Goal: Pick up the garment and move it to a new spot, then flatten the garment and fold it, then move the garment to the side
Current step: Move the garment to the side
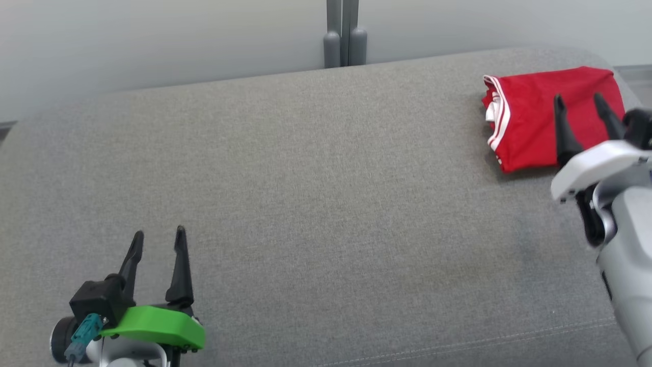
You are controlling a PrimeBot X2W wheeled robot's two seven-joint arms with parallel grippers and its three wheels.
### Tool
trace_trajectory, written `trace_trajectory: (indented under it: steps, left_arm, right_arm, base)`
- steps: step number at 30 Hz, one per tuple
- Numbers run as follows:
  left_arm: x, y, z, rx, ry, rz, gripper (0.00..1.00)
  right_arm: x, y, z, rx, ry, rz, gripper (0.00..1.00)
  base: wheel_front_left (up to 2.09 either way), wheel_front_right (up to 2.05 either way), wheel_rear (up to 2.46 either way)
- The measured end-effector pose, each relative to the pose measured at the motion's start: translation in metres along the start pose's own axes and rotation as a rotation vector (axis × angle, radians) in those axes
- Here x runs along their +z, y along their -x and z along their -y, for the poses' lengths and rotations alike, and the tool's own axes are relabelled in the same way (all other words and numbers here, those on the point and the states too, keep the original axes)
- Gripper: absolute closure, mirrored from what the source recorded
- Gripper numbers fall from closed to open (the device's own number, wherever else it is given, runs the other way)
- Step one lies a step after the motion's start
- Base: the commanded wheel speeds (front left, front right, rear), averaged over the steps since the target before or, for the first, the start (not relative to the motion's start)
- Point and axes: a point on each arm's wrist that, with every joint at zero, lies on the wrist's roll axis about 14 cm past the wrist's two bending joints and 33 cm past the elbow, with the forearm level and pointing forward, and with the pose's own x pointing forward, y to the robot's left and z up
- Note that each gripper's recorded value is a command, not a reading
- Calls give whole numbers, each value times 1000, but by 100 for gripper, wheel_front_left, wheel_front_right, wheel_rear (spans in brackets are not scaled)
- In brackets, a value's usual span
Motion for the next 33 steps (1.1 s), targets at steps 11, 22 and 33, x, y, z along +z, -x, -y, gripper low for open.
trace_trajectory:
  steps: [11,22,33]
  left_arm:
    - [10,43,-39,159,-31,42,0]
    - [5,57,-49,195,-18,37,0]
    - [-3,58,-44,182,-9,21,0]
  right_arm:
    - [4,60,-83,138,-94,82,0]
    - [-29,102,-110,164,-110,-6,0]
    - [-41,119,-121,185,-201,-37,0]
  base:
    - [0,0,0]
    - [0,0,0]
    - [0,0,0]
